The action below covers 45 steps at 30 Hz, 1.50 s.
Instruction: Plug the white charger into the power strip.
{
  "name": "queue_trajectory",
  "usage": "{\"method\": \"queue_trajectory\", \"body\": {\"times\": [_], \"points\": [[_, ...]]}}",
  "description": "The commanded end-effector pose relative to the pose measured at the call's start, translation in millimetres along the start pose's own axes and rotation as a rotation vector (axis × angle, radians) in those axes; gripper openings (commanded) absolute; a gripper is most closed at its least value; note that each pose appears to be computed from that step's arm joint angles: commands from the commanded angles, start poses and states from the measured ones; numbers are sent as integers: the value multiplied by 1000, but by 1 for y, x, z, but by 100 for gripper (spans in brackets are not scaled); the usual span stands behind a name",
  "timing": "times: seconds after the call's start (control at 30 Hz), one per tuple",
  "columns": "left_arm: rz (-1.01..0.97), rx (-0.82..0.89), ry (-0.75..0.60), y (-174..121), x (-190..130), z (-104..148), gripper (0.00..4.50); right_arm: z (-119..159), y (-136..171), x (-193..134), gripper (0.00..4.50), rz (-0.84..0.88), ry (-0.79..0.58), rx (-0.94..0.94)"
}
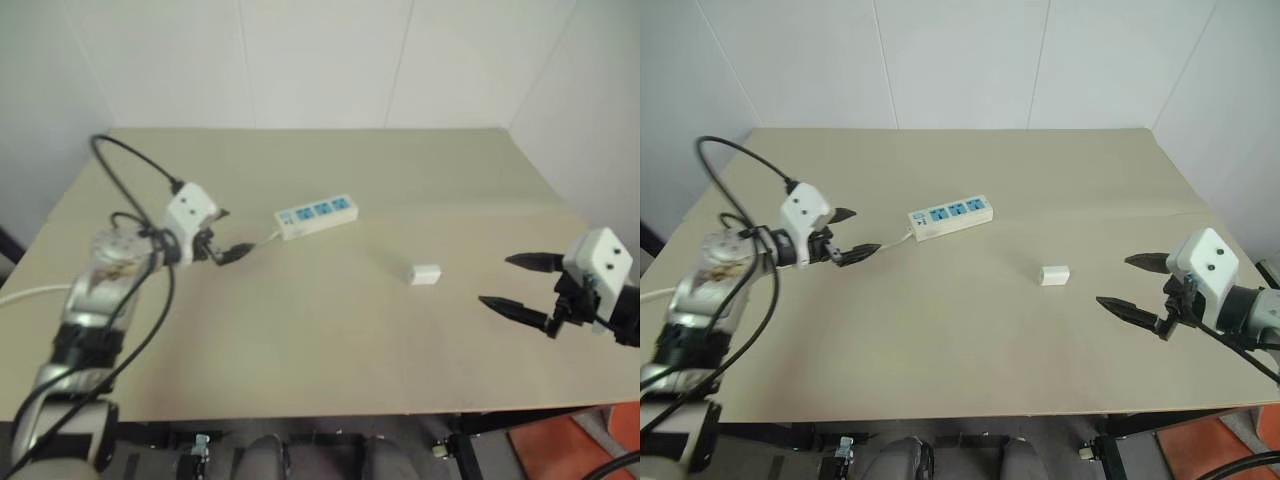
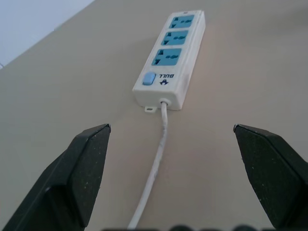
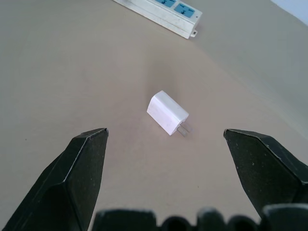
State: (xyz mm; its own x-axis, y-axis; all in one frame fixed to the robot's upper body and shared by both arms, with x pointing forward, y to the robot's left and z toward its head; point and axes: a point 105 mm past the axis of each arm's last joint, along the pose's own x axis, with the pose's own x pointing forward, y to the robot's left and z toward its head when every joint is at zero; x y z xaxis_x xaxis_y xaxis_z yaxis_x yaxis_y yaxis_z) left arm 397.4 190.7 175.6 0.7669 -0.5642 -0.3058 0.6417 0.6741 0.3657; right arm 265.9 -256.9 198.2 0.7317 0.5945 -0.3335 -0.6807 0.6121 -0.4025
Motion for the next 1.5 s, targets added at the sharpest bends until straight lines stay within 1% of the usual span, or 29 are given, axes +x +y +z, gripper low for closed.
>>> {"method": "queue_trajectory", "body": {"times": [0.03,0.17,0.33,0.37,0.4,0.5,0.7,0.77,0.8,0.87,0.93,0.97,1.03,1.1,1.2,1.3,1.37,1.43,1.5], "points": [[36,-88,86,9,27,-16,448,17,-3,-3,450,-32,-44,-48],[31,-133,173,9,54,-28,448,24,-1,-5,450,-40,-63,-54],[57,-98,249,6,67,-38,448,25,3,-7,450,-57,-66,-50],[49,-94,255,5,68,-39,408,26,4,-7,450,-56,-67,-50],[42,-86,261,3,70,-41,391,26,6,-9,450,-59,-68,-48],[30,-73,272,-2,73,-44,296,25,9,-12,450,-68,-66,-41],[-36,-79,239,-13,77,-41,93,22,15,-15,450,-77,-57,-29],[-42,-80,227,-14,78,-39,29,21,15,-15,450,-78,-55,-27],[-46,-78,224,-15,78,-38,4,21,15,-15,450,-78,-55,-27],[-51,-76,220,-16,79,-37,4,21,15,-15,450,-77,-55,-26],[-106,-75,178,-20,79,-31,4,21,15,-13,450,-73,-52,-27],[-159,-85,139,-24,77,-26,4,21,15,-13,450,-70,-51,-27],[-290,-30,67,-35,71,-16,4,20,16,-12,450,-63,-48,-24],[-405,-11,-4,-45,63,-10,4,18,17,-11,450,-53,-40,-25],[-580,8,-90,-68,41,-14,4,17,18,-8,450,-44,-37,-21],[-686,34,-78,-91,17,-35,90,15,18,-4,450,-31,-31,-24],[-728,31,-64,-103,3,-45,154,14,18,-2,450,-21,-29,-25],[-747,19,-43,-110,-9,-51,221,14,18,-1,450,-14,-28,-28],[-715,14,-21,-110,-14,-57,286,14,17,0,450,-12,-29,-29]]}}
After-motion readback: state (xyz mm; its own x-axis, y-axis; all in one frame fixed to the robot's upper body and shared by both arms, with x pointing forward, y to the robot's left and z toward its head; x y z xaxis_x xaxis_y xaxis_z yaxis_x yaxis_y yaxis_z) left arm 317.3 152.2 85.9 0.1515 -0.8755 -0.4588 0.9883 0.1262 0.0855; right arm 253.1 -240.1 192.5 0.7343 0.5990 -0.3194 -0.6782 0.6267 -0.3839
